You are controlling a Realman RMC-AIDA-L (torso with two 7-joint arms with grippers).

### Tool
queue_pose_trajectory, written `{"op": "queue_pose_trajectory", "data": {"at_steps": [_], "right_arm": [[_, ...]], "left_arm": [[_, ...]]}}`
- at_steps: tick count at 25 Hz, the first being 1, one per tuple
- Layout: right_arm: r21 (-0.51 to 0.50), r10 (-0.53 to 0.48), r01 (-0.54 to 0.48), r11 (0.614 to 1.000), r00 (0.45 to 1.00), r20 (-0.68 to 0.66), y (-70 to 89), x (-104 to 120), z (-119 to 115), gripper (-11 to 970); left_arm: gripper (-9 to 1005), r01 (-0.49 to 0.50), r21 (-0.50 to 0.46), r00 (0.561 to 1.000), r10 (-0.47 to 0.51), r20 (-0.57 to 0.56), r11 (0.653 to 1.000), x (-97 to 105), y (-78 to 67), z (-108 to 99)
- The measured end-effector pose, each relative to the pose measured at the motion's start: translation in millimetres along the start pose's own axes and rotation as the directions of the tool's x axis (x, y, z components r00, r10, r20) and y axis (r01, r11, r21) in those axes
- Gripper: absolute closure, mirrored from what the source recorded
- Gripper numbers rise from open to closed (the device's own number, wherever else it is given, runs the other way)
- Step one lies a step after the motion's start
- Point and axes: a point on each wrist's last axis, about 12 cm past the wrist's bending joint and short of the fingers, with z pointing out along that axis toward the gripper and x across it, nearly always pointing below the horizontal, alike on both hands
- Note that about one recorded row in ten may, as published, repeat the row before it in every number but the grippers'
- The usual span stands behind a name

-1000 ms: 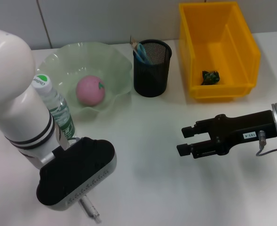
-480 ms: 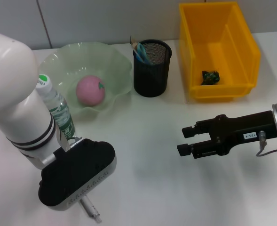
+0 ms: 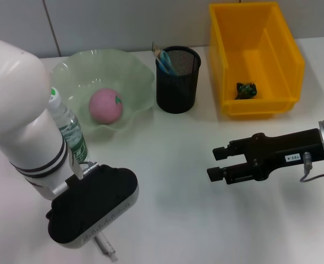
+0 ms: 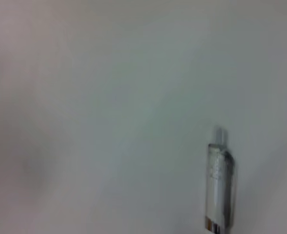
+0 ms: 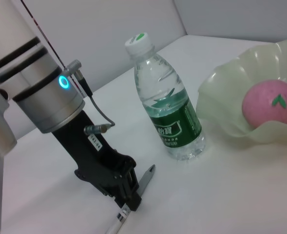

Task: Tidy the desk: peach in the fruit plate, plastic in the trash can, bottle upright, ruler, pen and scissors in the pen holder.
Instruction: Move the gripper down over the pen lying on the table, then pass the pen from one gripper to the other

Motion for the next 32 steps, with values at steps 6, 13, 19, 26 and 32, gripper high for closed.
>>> {"op": "queue_pose_trajectory", "data": {"at_steps": [6,13,19,26,32], "right_arm": [[-0.001,0.000,0.000,1.000,1.000,0.004,0.4,0,-1,274],[-0.001,0.002,-0.002,1.000,1.000,0.022,0.0,-4,-1,274],[-0.035,0.039,-0.037,0.999,0.996,0.082,3.9,-10,-4,274],[-0.040,0.130,-0.128,0.991,0.989,0.071,2.2,-17,-8,273],[-0.050,0.235,-0.233,0.971,0.971,0.041,1.6,-22,-9,273]], "left_arm": [[847,0.015,-0.003,1.000,-0.015,0.007,1.000,1,-0.7,-2],[857,0.135,-0.058,0.982,-0.126,0.141,0.989,11,-3.8,-26],[855,0.328,-0.133,0.907,-0.272,0.323,0.935,26,-7.6,-40],[852,0.572,-0.114,0.748,-0.459,0.480,0.812,34,-9.0,-30],[850,0.744,-0.030,0.577,-0.619,0.533,0.668,35,-7.7,-23]]}}
